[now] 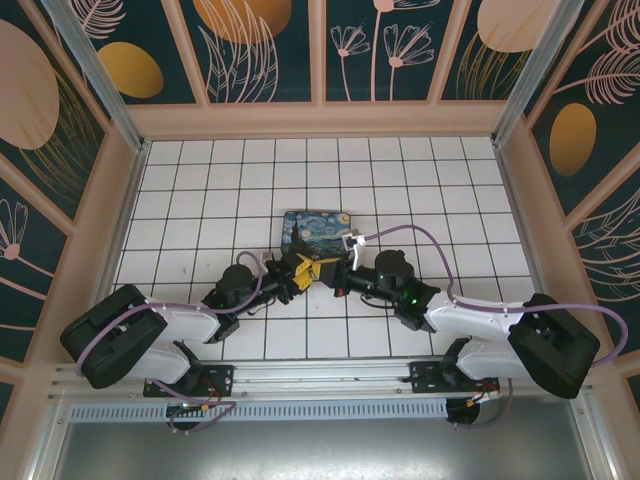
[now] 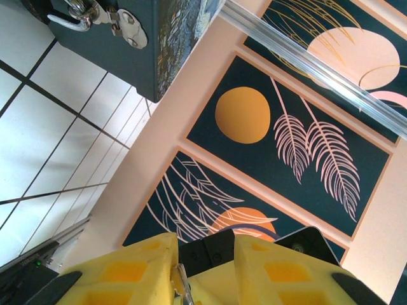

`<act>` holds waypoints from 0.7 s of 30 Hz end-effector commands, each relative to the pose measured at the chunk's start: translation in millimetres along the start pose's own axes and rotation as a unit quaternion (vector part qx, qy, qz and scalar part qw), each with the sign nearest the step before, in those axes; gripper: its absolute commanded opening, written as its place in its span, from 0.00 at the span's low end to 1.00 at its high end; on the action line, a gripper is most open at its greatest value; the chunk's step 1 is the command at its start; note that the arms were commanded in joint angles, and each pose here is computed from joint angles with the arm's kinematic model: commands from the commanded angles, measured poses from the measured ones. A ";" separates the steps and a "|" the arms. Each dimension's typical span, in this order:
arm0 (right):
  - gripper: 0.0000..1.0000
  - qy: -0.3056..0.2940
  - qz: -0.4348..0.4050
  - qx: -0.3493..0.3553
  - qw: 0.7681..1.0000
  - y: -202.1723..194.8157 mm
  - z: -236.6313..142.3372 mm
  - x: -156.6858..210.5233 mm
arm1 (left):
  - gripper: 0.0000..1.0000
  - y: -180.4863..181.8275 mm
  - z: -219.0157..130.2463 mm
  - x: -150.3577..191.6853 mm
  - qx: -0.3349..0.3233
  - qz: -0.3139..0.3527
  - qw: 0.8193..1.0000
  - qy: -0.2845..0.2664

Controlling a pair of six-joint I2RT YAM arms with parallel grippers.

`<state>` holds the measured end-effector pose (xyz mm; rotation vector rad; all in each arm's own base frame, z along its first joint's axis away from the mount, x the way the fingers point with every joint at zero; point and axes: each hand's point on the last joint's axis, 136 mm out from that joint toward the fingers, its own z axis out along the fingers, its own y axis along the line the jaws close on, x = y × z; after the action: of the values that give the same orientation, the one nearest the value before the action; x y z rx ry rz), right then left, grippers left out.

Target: Unlock the padlock with the key

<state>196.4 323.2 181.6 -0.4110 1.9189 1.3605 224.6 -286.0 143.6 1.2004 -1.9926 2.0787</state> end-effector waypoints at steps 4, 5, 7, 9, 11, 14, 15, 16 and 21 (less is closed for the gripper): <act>0.00 -0.007 -0.005 -0.023 1.000 10.6 -2.8 -1.3 | 0.22 -12.5 -2.4 2.4 0.025 -0.046 0.999 0.006; 0.00 -0.007 -0.006 -0.024 1.000 11.0 -3.3 -1.0 | 0.19 -12.3 -2.6 1.9 0.025 -0.045 0.999 0.005; 0.00 -0.006 -0.006 -0.022 1.000 10.1 -4.0 0.0 | 0.16 -10.7 -3.4 0.5 0.022 -0.045 0.999 0.002; 0.00 -0.003 -0.006 -0.020 1.000 8.6 -4.5 2.1 | 0.13 -9.2 -3.7 0.2 0.020 -0.043 0.999 0.001; 0.00 0.000 -0.007 -0.019 1.000 7.7 -4.7 3.9 | 0.08 -7.4 -3.9 -0.3 0.016 -0.039 0.999 0.000; 0.00 0.007 -0.006 -0.016 1.000 5.0 -4.2 7.3 | 0.00 -7.0 -2.4 -1.0 0.010 -0.022 1.000 -0.001; 0.00 0.008 -0.007 -0.014 1.000 4.0 -4.2 8.5 | 0.00 -6.2 -1.6 -1.8 0.005 -0.014 1.000 -0.003; 0.00 0.009 -0.006 -0.011 1.000 2.2 -4.4 9.7 | 0.00 -5.0 -1.0 -3.4 0.001 -0.009 1.000 -0.006; 0.23 0.015 -0.005 0.005 1.000 -5.4 -11.5 13.7 | 0.00 -3.8 2.4 -16.3 -0.031 0.102 0.994 -0.031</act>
<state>190.2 319.6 171.0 -0.4329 1.9456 1.3558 229.0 -281.8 135.6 1.1852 -2.1019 2.0483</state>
